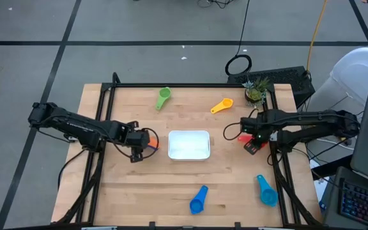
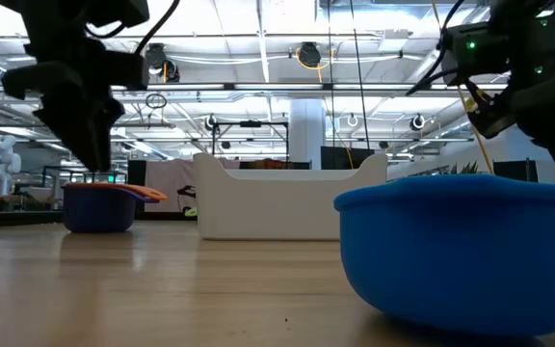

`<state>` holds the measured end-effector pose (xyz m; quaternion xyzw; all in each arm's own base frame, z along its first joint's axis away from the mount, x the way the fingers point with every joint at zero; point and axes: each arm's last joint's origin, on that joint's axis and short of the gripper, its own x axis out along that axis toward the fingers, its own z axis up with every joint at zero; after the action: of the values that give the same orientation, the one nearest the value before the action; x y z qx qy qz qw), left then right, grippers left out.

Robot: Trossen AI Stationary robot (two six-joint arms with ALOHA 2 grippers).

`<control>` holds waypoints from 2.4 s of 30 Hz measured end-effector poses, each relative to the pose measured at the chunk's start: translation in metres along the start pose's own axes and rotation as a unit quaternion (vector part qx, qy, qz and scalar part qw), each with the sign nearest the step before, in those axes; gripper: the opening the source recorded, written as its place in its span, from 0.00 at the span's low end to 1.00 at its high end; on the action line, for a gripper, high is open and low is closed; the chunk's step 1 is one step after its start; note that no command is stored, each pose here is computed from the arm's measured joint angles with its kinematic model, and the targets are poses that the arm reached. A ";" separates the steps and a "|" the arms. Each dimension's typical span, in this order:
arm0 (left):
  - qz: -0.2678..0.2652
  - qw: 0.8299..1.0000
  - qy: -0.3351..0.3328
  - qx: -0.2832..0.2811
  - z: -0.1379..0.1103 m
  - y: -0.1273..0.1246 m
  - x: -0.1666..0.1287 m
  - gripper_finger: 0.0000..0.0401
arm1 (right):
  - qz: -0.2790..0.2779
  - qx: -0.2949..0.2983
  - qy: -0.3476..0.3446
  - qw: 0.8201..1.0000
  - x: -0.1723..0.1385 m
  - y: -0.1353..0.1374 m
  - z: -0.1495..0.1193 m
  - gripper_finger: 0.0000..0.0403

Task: Nest measuring cups in basket
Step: Stack the red measuring cup on top of the stacked blue and orange measuring cup

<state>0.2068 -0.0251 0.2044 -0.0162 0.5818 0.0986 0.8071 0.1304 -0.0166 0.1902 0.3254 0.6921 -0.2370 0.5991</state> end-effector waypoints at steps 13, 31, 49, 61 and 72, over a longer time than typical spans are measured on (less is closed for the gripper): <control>0.022 0.998 -0.060 0.009 0.023 0.000 -0.024 0.44 | -0.058 -0.034 0.000 0.998 0.026 0.004 0.009 0.27; 0.087 0.992 -0.089 0.036 0.025 0.004 -0.027 0.44 | -0.074 -0.245 -0.154 0.954 -0.024 0.043 0.025 0.00; 0.051 0.864 -0.435 0.250 0.059 -0.013 -0.095 0.44 | 0.170 -0.453 -0.312 0.818 -0.113 0.119 0.045 0.00; 0.021 0.807 -0.477 0.348 0.085 -0.050 -0.066 0.44 | 0.246 -0.481 -0.256 0.802 -0.088 0.147 0.065 0.00; 0.151 0.743 -0.504 0.413 0.104 -0.067 -0.048 0.44 | 0.266 -0.486 -0.282 0.783 -0.103 0.153 0.066 0.00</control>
<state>0.3017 -0.0831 0.2778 0.4588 0.0689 -0.0367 0.8851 0.2946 0.0222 0.2900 0.0808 0.4023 0.2183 0.8854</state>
